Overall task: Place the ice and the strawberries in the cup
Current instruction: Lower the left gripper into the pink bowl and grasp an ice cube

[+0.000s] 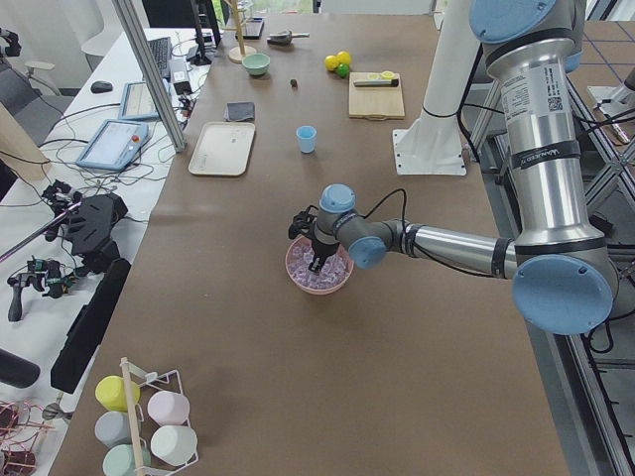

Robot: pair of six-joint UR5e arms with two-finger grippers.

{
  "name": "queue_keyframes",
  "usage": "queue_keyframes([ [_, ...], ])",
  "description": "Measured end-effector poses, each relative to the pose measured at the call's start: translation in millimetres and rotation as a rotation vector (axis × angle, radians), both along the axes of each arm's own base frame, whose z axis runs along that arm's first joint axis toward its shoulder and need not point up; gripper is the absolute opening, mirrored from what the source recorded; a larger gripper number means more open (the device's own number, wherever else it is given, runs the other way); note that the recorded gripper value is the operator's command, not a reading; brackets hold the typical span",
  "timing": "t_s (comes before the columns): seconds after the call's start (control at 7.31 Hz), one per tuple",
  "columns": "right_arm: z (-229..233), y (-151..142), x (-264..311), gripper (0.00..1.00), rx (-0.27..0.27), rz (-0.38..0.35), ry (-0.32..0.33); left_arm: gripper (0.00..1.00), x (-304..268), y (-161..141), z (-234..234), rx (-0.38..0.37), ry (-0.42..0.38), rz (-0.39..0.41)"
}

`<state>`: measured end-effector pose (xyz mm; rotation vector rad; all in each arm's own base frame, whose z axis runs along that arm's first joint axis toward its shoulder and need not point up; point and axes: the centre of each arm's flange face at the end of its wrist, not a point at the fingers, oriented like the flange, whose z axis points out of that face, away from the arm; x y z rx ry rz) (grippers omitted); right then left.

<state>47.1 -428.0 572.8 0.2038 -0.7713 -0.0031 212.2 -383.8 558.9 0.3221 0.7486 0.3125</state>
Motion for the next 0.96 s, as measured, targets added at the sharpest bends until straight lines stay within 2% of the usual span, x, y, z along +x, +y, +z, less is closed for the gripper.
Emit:
queue_keyframes([
  [0.55, 0, 0, 0, 1.00, -0.001, 0.000, -0.001, 0.00, -13, 1, -11, -0.008, 0.056, 0.041],
  [0.96, 0, 0, 0, 1.00, 0.000, 0.000, -0.001, 0.00, -31, -8, -20, -0.014, 0.103, 0.039],
])
